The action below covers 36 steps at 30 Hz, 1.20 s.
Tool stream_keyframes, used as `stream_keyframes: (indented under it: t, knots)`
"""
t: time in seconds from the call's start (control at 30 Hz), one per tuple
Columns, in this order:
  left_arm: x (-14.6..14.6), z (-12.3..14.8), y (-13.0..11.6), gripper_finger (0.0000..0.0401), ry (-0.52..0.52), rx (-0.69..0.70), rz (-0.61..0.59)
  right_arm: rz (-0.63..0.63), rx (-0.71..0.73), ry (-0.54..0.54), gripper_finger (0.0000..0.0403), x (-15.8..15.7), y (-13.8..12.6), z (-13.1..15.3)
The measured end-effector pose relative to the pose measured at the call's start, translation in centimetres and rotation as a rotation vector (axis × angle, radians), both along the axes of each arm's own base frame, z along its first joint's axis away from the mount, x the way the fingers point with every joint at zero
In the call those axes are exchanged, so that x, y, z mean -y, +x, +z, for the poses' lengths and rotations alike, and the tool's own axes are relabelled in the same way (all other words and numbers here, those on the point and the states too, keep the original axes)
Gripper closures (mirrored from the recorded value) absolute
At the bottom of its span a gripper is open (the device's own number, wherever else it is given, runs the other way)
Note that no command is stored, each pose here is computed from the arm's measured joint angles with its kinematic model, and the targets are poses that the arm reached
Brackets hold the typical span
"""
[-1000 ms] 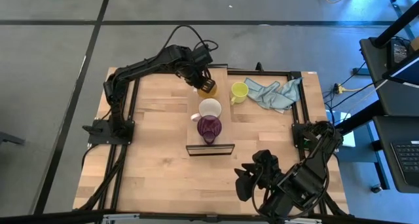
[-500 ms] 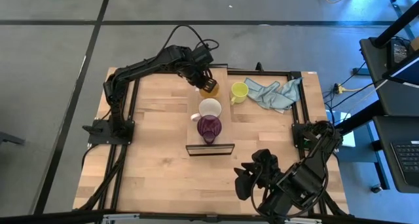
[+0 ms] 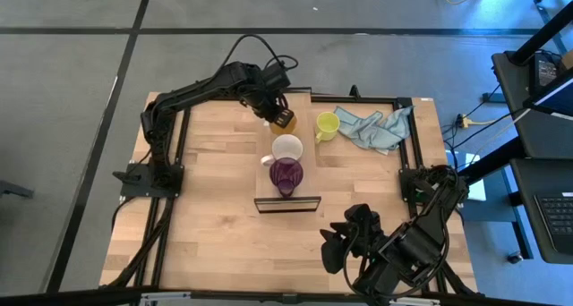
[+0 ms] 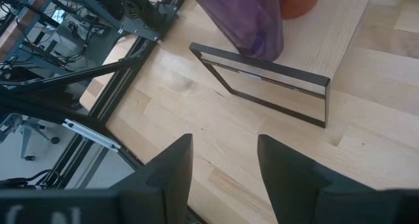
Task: Stack small to large cups/mugs on shelf
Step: Put the yellow mug on the shelf
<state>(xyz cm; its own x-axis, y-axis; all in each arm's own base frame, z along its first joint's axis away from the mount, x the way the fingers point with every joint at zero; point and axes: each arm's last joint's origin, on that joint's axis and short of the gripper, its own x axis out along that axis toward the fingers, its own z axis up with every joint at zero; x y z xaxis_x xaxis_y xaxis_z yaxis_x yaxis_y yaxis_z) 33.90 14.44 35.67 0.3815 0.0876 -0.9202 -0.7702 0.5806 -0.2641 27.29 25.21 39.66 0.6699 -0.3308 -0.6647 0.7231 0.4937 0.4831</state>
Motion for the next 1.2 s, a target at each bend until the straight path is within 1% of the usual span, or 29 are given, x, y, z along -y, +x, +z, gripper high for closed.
stream_keyframes:
  t: [0.47,0.7,1.0,1.1,1.2]
  knots:
    - [0.19,0.03,0.10,0.0371,0.001,0.003,-0.004,0.000,0.000,-0.001,0.0230,-0.01,0.01,-0.01]
    - [0.18,0.03,0.09,0.0371,-0.004,0.004,0.013,0.002,-0.001,-0.003,0.0230,-0.01,0.01,-0.01]
    - [0.09,0.12,-0.02,0.0371,0.035,-0.009,0.029,0.006,-0.003,-0.007,0.0230,-0.01,0.01,-0.01]
    - [0.03,0.45,-0.03,0.0371,0.071,0.008,0.017,0.009,-0.004,-0.010,0.0230,-0.01,0.01,-0.01]
    - [0.08,0.70,-0.17,0.0361,0.080,0.016,0.012,0.009,-0.004,-0.011,0.0230,-0.01,0.01,-0.01]
